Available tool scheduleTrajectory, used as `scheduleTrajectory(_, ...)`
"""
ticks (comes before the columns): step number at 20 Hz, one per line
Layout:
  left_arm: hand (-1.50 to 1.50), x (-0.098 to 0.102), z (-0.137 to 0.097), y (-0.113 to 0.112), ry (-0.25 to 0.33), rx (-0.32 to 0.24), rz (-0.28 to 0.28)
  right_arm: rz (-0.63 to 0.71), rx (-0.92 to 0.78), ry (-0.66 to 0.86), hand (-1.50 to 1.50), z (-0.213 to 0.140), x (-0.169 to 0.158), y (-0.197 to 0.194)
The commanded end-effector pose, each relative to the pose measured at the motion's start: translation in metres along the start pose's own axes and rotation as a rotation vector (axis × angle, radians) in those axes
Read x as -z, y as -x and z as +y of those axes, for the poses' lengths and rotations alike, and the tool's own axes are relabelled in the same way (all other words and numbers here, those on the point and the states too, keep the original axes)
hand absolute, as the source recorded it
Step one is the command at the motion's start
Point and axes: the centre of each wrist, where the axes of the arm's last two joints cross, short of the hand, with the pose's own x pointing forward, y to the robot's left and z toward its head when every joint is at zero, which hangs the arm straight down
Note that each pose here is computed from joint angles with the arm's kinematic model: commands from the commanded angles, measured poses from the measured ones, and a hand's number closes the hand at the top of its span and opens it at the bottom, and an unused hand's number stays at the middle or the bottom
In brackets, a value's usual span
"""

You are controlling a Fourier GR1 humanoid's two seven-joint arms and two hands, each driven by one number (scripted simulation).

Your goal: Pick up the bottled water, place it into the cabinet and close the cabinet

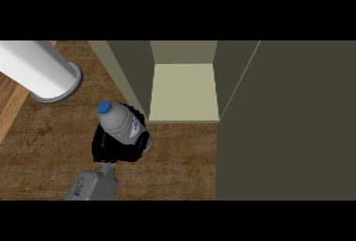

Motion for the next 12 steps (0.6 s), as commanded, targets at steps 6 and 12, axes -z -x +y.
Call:
scheduleTrajectory(6,1.50,0.052,-0.068,-0.009,0.013,0.098,-0.018,-0.005,0.008,0.009,-1.50,-0.022,0.000,-0.007)
scheduleTrajectory(12,1.50,0.097,-0.094,-0.022,-0.015,0.274,-0.073,0.011,0.018,-0.018,-1.50,-0.004,0.010,0.009)
